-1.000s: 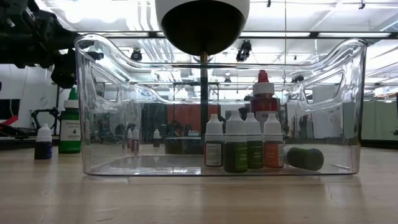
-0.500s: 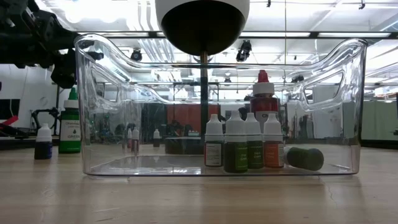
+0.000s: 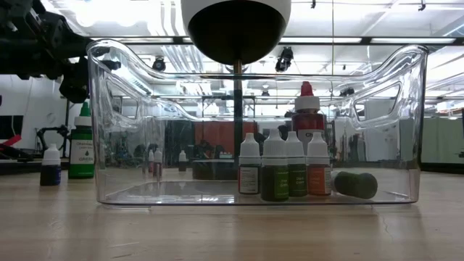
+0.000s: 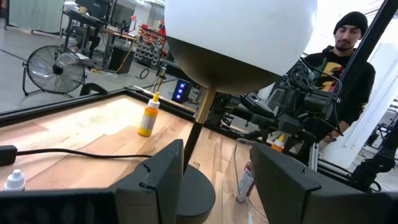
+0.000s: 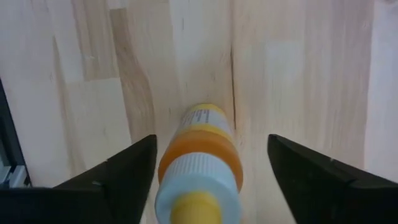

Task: Pick & Place food coloring
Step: Put the bottom big yellow food coloring bottle into the transparent bin

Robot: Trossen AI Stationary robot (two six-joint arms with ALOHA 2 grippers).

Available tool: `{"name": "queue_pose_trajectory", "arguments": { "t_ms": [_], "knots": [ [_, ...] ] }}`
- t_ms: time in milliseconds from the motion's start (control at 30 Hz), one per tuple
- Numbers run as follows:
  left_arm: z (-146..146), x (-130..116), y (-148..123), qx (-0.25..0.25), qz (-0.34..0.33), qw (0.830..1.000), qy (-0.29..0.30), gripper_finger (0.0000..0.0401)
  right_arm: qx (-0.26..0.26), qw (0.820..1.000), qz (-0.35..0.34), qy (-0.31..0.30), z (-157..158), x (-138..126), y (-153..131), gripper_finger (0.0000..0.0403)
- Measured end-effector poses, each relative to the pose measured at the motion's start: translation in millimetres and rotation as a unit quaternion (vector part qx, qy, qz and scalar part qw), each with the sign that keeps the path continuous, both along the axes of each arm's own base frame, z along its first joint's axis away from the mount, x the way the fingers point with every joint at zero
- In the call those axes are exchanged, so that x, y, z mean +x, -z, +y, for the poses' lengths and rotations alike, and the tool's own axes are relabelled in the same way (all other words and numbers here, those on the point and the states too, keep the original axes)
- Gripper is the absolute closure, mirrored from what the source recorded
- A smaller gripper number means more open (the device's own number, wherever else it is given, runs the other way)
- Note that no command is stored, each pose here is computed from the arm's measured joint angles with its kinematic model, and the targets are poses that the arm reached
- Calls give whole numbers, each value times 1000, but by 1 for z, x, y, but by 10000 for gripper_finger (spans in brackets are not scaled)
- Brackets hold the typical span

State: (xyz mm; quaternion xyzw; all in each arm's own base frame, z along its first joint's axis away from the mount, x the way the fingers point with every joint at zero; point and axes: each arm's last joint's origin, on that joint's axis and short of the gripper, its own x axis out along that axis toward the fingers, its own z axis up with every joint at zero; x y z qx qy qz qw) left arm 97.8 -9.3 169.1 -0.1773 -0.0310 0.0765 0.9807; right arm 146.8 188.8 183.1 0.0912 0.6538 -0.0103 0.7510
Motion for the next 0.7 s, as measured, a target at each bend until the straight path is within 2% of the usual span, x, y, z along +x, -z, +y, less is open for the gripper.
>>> {"name": "queue_pose_trajectory", "arguments": {
  "t_ms": [200, 367, 500, 700],
  "knots": [
    [0, 0, 0, 0, 0, 1000, 0, 240, 10, 1000, 11, -3, 1, -1, 0, 206],
    [0, 0, 0, 0, 0, 1000, 0, 240, 11, 1000, 11, -3, 1, -1, 0, 255],
    [0, 0, 0, 0, 0, 1000, 0, 240, 13, 1000, 9, -3, 1, 0, -1, 269],
    [0, 0, 0, 0, 0, 1000, 0, 240, 26, 999, -2, -19, 8, 6, -17, 260]
  ]
}}
